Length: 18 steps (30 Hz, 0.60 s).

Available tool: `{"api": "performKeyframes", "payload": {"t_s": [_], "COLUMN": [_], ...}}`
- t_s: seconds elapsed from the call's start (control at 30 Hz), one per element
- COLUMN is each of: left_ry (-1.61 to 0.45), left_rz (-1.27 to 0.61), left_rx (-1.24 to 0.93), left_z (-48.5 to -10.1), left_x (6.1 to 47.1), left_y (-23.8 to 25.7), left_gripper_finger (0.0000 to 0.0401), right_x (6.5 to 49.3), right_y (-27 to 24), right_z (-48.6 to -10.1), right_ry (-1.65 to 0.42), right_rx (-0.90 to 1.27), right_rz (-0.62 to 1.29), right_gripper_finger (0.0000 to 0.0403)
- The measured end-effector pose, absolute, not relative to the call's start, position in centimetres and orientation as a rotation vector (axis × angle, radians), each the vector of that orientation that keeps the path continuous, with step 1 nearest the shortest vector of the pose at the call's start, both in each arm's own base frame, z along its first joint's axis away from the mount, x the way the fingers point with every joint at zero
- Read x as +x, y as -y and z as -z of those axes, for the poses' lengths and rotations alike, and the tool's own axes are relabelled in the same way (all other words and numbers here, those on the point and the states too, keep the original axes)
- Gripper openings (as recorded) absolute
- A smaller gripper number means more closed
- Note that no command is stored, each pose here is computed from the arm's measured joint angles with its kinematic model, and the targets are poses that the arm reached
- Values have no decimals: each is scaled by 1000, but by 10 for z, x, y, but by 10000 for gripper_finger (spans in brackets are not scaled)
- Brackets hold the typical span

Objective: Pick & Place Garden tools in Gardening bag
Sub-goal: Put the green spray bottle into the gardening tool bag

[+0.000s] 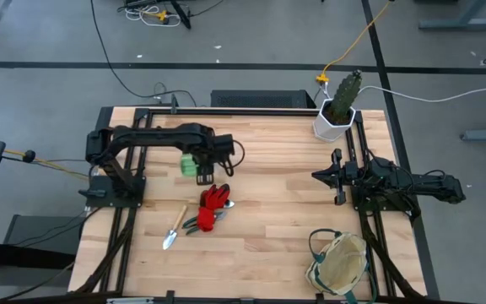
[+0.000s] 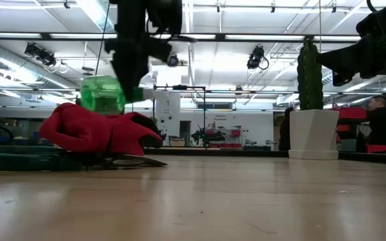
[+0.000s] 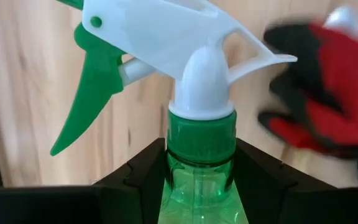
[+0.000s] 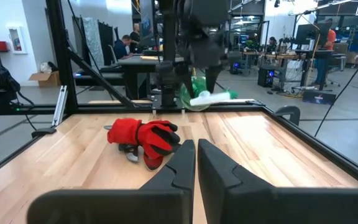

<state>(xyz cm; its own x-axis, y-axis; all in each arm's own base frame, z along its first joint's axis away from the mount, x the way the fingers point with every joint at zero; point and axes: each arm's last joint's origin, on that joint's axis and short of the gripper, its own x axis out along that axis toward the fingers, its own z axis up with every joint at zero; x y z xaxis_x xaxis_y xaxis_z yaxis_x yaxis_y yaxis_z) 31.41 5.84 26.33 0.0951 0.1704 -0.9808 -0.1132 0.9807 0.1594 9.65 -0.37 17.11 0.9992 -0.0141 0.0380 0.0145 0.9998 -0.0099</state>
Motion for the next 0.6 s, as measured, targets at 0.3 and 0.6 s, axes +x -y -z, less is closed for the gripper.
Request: {"api": "performKeyframes", "payload": {"t_s": [0.3, 0.6], "left_ry": [-1291, -1146], "left_rz": [-198, -155], "left_rx": [95, 110], "left_z": [-302, -332], "left_x": [329, 338], "left_y": [-61, -61], "left_gripper_finger": [171, 171], "right_x": [97, 97], "right_y": [4, 4], "right_z": [-171, -171], "right_ry": [38, 38], "right_rx": [-10, -10], "right_rz": [14, 15], "right_gripper_finger": [23, 23]}}
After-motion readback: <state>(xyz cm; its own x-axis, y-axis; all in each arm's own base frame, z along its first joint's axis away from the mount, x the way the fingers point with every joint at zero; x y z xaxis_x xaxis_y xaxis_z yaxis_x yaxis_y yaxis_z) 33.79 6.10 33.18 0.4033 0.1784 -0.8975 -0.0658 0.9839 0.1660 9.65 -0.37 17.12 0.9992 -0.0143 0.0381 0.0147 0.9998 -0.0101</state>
